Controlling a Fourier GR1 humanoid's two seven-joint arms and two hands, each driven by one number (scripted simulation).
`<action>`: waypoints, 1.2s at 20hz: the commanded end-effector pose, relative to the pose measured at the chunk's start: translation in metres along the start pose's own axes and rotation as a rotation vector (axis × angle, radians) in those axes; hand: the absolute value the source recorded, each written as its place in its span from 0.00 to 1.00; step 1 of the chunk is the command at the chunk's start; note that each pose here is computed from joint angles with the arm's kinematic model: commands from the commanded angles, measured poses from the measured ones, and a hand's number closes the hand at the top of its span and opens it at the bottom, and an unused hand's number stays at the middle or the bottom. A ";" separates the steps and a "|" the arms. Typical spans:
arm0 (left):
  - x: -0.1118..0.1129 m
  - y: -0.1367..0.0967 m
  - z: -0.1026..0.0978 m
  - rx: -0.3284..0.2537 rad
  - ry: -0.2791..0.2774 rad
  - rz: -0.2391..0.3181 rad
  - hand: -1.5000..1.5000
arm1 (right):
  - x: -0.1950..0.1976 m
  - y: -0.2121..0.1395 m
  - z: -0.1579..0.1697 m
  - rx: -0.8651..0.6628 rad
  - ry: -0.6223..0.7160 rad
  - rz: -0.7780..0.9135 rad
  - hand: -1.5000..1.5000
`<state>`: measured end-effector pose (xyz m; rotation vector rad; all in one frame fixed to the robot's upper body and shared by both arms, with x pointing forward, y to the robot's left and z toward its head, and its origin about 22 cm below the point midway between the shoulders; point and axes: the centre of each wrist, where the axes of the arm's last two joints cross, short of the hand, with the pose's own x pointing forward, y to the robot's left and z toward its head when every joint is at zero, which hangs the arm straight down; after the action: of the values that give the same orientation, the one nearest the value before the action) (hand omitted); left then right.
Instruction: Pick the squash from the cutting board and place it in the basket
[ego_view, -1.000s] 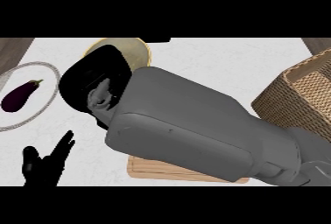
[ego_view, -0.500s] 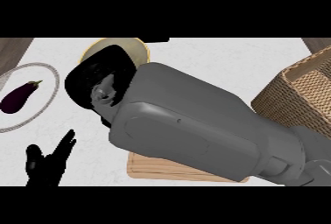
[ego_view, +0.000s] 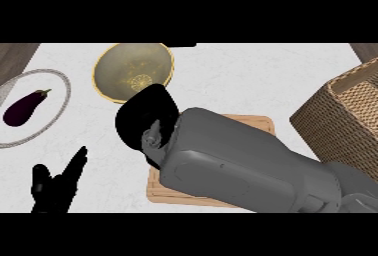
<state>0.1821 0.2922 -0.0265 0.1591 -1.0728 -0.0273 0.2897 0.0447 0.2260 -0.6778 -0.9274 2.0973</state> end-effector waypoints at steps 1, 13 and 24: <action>-0.003 0.000 -0.009 0.006 0.063 0.002 0.50 | -0.001 0.018 0.000 0.002 0.098 0.019 0.00; -0.025 0.007 -0.003 0.002 0.061 -0.012 0.50 | -0.017 0.086 -0.020 0.054 0.157 0.004 0.00; -0.008 0.015 -0.019 0.004 0.053 -0.005 0.50 | -0.016 0.113 -0.018 0.017 0.149 0.020 0.00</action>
<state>0.1926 0.2949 -0.0279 0.1463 -1.0996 -0.0473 0.2813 -0.0195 0.1374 -0.7994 -0.7953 2.0810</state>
